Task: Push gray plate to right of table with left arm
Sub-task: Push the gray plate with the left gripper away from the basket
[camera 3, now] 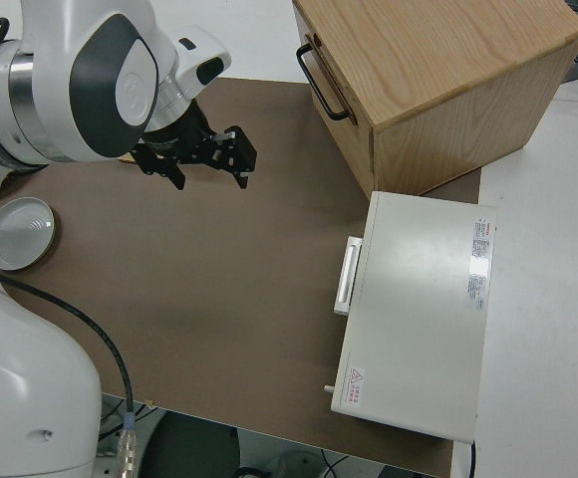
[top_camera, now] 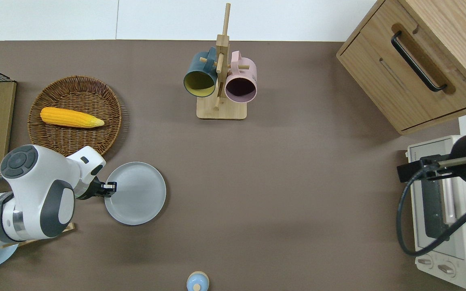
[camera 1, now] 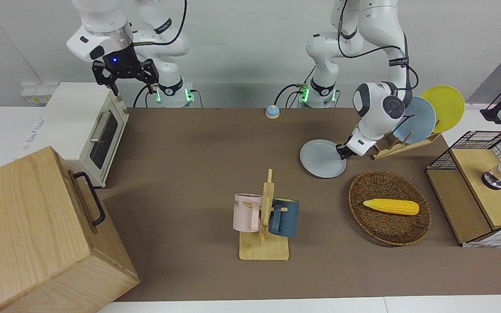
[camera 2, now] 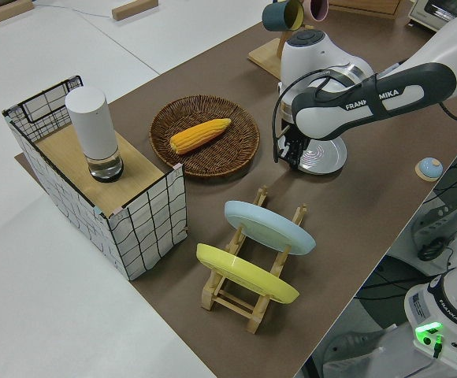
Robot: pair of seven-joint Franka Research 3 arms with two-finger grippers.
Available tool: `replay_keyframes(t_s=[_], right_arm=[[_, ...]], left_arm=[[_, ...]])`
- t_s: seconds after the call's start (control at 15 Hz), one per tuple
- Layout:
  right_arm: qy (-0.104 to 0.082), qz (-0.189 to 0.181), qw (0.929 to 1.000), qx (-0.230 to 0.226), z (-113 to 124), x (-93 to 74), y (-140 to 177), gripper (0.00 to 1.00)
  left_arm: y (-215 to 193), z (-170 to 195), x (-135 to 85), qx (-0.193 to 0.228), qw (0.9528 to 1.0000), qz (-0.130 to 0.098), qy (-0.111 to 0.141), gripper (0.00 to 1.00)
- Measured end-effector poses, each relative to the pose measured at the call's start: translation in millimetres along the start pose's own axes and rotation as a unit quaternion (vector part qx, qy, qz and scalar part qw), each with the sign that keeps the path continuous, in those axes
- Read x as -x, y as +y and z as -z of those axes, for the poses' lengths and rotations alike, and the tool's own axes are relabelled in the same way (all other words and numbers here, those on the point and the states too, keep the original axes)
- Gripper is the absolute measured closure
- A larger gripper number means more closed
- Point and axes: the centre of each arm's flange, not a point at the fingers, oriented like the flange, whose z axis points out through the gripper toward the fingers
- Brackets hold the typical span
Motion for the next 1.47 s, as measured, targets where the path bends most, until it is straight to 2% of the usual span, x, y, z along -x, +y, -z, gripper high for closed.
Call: replay_keyframes(t_s=[0.2, 0.4, 0.67, 1.0, 1.2, 1.47], right_arm=[[0.000, 0.000, 1.0000, 0.000, 0.0, 0.0, 0.0, 0.00], [0.000, 0.000, 1.0000, 0.000, 0.0, 0.0, 0.0, 0.00], [0.000, 0.000, 1.0000, 0.000, 0.0, 0.0, 0.0, 0.00], [0.000, 0.000, 1.0000, 0.000, 0.0, 0.0, 0.0, 0.00], [0.000, 0.000, 1.0000, 0.000, 0.0, 0.0, 0.0, 0.00], [0.000, 0.000, 1.0000, 0.000, 0.0, 0.0, 0.0, 0.00]], left_arm=[[16.0, -2.3, 0.7, 0.013, 0.9999, -0.004, 0.000, 0.96], [50.3, -5.9, 5.1, 0.026, 0.9996, -0.008, -0.004, 0.97], [129.7, -15.2, 23.5, 0.032, 0.9994, 0.004, -0.010, 0.97], [217.3, -27.7, 49.6, 0.054, 0.9983, 0.015, 0.015, 0.97], [259.0, -42.9, 61.0, 0.077, 0.9956, 0.035, 0.039, 0.97], [298.9, -49.6, 74.8, 0.100, 0.9917, 0.063, 0.050, 0.97]])
